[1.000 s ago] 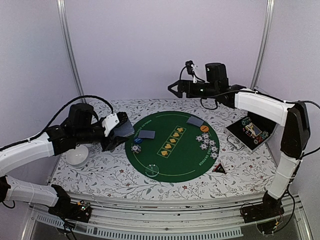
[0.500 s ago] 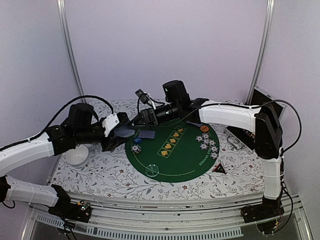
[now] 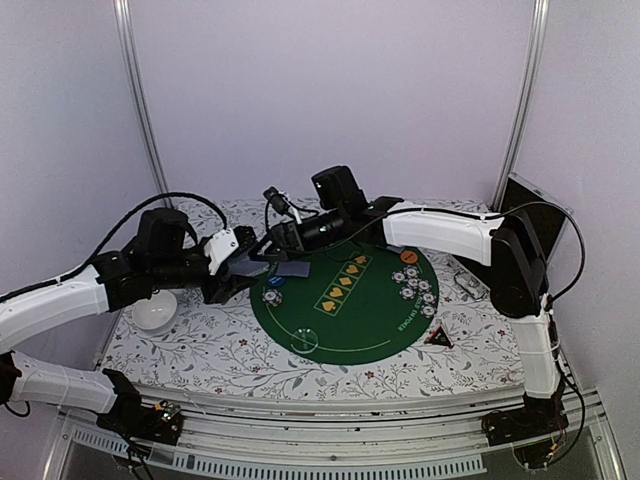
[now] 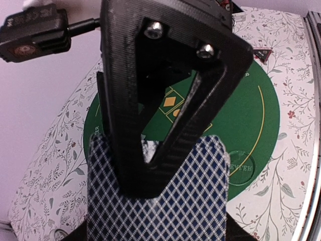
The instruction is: Distribute texas hold em gaming equipment
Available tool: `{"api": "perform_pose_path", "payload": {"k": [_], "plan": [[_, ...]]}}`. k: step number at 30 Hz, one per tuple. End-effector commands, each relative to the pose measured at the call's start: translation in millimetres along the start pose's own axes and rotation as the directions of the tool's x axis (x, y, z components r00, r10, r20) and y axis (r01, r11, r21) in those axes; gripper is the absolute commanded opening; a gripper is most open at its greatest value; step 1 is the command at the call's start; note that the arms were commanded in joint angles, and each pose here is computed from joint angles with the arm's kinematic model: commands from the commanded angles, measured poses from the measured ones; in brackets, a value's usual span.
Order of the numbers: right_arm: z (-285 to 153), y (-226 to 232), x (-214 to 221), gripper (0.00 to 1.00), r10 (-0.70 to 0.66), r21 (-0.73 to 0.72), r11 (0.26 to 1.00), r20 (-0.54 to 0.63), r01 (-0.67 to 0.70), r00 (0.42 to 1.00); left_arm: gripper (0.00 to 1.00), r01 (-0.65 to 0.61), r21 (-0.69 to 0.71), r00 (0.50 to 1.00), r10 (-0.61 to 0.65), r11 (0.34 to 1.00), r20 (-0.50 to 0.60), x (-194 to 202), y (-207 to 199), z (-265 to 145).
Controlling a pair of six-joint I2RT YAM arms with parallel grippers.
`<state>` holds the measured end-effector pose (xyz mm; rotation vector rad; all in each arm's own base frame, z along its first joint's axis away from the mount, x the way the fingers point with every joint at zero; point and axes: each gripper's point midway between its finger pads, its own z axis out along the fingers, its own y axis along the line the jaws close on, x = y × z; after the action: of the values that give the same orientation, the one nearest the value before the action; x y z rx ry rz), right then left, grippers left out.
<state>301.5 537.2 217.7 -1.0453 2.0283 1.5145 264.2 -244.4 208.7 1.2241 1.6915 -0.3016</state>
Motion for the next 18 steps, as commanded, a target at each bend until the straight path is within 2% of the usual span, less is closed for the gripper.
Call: {"api": "perform_pose_path", "payload": {"k": [1, 6, 10, 13, 18], "plan": [[-8.4, -7.4, -0.8, 0.83, -0.028, 0.098, 0.995, -0.015, 0.029, 0.999, 0.56, -0.017, -0.023, 0.998, 0.018, 1.0, 0.06, -15.1, 5.0, -4.6], [-21.7, -2.4, -8.4, 0.76, -0.078, 0.14, 0.987, -0.016, 0.079, 0.997, 0.55, -0.017, -0.028, 0.998, 0.018, 0.999, 0.058, -14.5, 5.6, -4.7], [-24.9, 3.8, -11.0, 0.66, -0.077, 0.133, 0.988, -0.021, 0.079, 0.997, 0.55, -0.017, -0.028, 0.998, 0.019, 0.999, 0.055, -13.7, 5.7, -4.0], [-24.5, 11.7, -13.8, 0.64, -0.085, 0.112, 0.99, -0.023, 0.087, 0.996, 0.55, -0.016, -0.027, 0.998, 0.018, 0.999, 0.055, -13.6, 5.5, -3.7], [-25.9, 28.8, -19.3, 0.5, -0.095, 0.061, 0.994, -0.022, 0.096, 0.995, 0.55, -0.015, -0.027, 0.998, 0.017, 1.0, 0.053, -13.2, 5.7, -3.7]]}}
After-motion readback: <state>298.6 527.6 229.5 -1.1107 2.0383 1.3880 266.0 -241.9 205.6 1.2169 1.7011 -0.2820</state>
